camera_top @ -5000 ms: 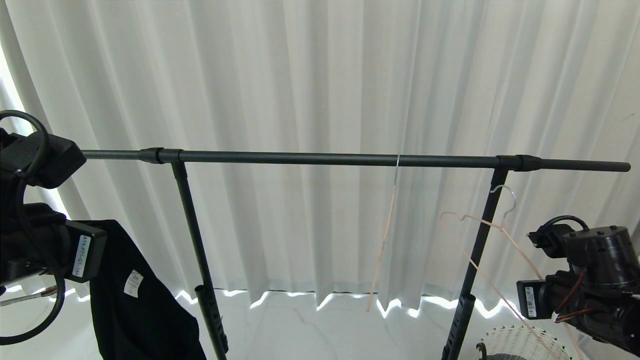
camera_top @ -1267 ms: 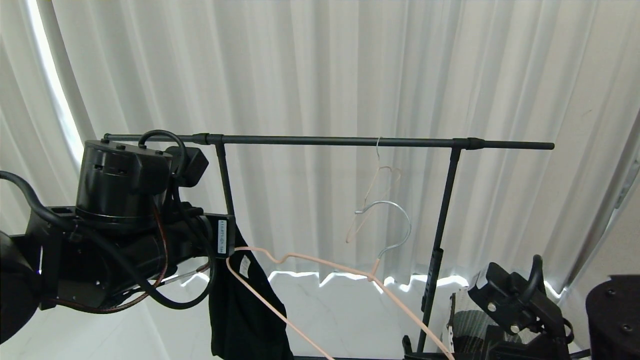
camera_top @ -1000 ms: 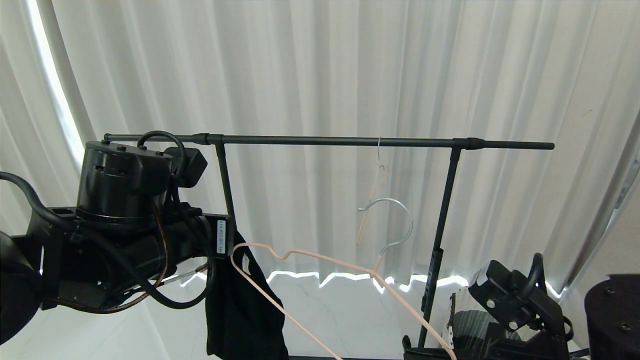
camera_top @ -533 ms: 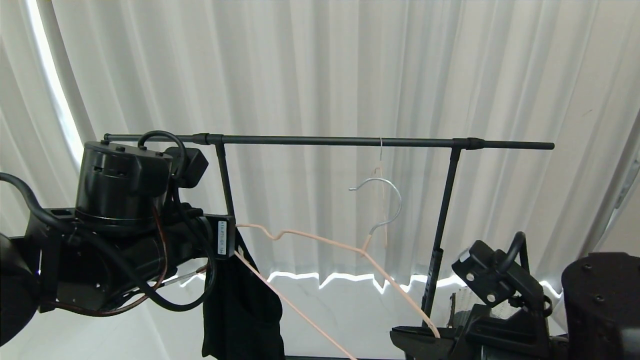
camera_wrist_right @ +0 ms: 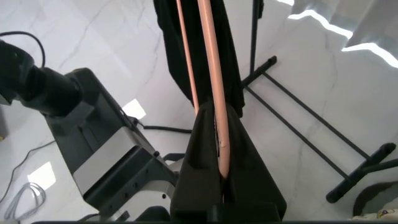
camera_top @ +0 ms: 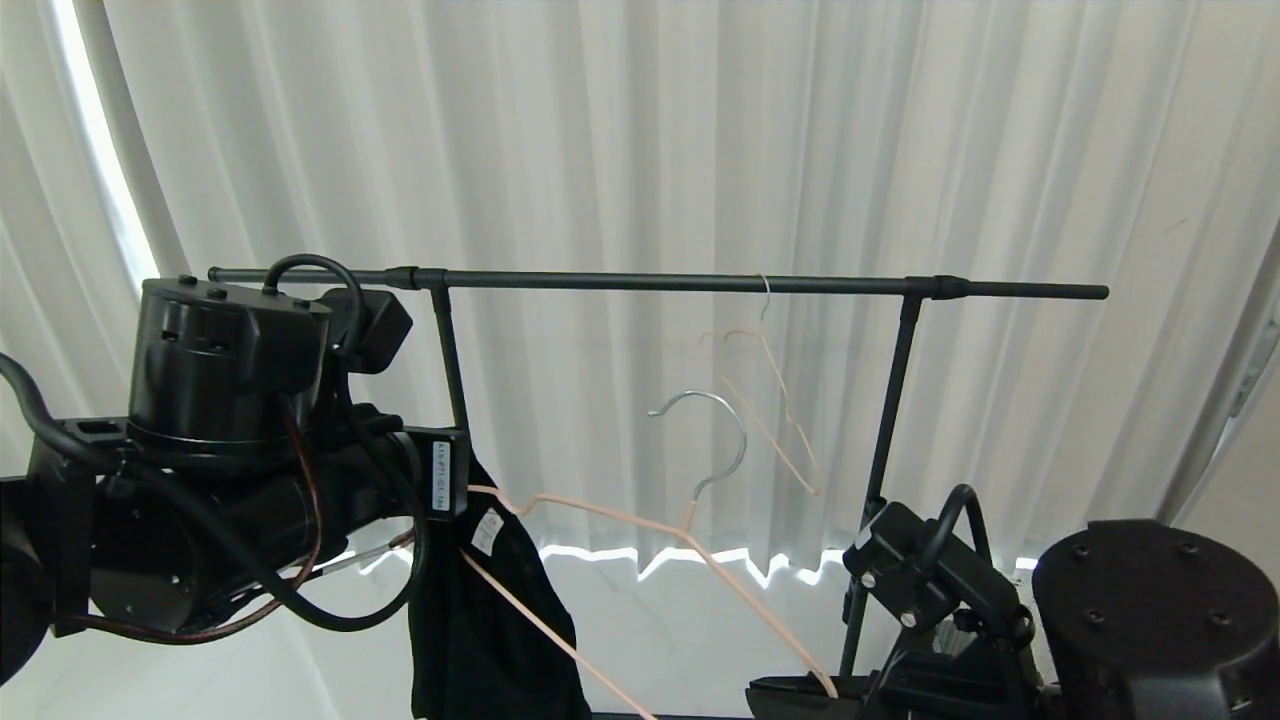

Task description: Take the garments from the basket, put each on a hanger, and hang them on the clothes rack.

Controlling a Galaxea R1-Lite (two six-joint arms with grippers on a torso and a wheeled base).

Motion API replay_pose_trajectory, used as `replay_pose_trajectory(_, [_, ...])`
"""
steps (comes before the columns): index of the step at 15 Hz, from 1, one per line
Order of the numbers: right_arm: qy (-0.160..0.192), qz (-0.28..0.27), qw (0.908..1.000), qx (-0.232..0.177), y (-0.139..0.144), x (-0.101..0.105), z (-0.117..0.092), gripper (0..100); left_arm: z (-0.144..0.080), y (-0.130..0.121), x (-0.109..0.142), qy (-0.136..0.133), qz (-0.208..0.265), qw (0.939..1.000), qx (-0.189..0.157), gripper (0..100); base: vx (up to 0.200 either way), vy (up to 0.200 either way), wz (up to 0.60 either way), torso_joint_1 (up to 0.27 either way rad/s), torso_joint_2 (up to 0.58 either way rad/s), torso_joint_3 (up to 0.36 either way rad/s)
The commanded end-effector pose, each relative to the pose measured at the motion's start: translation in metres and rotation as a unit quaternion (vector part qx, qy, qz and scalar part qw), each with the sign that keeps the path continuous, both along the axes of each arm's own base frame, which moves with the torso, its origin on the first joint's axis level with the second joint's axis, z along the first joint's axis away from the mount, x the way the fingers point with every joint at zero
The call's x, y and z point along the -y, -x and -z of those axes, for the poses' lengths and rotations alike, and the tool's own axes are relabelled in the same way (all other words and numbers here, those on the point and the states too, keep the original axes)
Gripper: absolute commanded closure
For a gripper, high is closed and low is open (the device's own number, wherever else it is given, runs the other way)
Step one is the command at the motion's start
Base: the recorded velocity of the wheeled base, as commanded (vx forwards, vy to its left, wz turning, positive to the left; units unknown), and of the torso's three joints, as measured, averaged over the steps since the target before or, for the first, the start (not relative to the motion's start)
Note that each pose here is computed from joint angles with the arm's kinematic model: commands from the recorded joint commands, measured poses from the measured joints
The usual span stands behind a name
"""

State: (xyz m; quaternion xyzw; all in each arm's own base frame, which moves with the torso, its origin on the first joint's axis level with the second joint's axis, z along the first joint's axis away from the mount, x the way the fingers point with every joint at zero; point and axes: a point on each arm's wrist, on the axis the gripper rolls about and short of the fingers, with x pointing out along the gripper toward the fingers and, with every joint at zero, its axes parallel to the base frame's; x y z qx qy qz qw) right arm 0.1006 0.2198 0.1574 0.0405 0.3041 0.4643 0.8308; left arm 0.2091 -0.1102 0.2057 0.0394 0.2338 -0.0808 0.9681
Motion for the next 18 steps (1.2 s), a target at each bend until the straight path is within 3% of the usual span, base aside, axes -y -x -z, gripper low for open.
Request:
replay_pose_trajectory(1, [0.009,0.001,1.0,-0.003,-0.002,-0.005,0.005,100,-0.002,0.002,0.0,0.002,0.003,1.0,0.003,100,0.0,0.0,0.0,0.0,0.0,0.0])
replay_pose_trajectory(8, [0.004,0.015,0.9999,0.002,-0.012,-0.018,0.002,100,-0.008,0.021,0.023,0.011,0.065,0.9978,0.014,100,0.0,0.0,0.0,0.0,0.0,0.0])
replay_pose_trajectory(12, [0.002,0.013,0.9999,0.003,-0.018,-0.034,0.002,100,-0.017,0.029,0.037,0.048,0.084,0.9951,0.019,100,0.0,0.0,0.0,0.0,0.0,0.0])
replay_pose_trajectory(18, [0.003,0.014,0.9999,0.003,-0.028,-0.056,0.004,100,-0.02,0.042,0.059,0.051,0.136,0.9891,0.02,100,0.0,0.0,0.0,0.0,0.0,0.0])
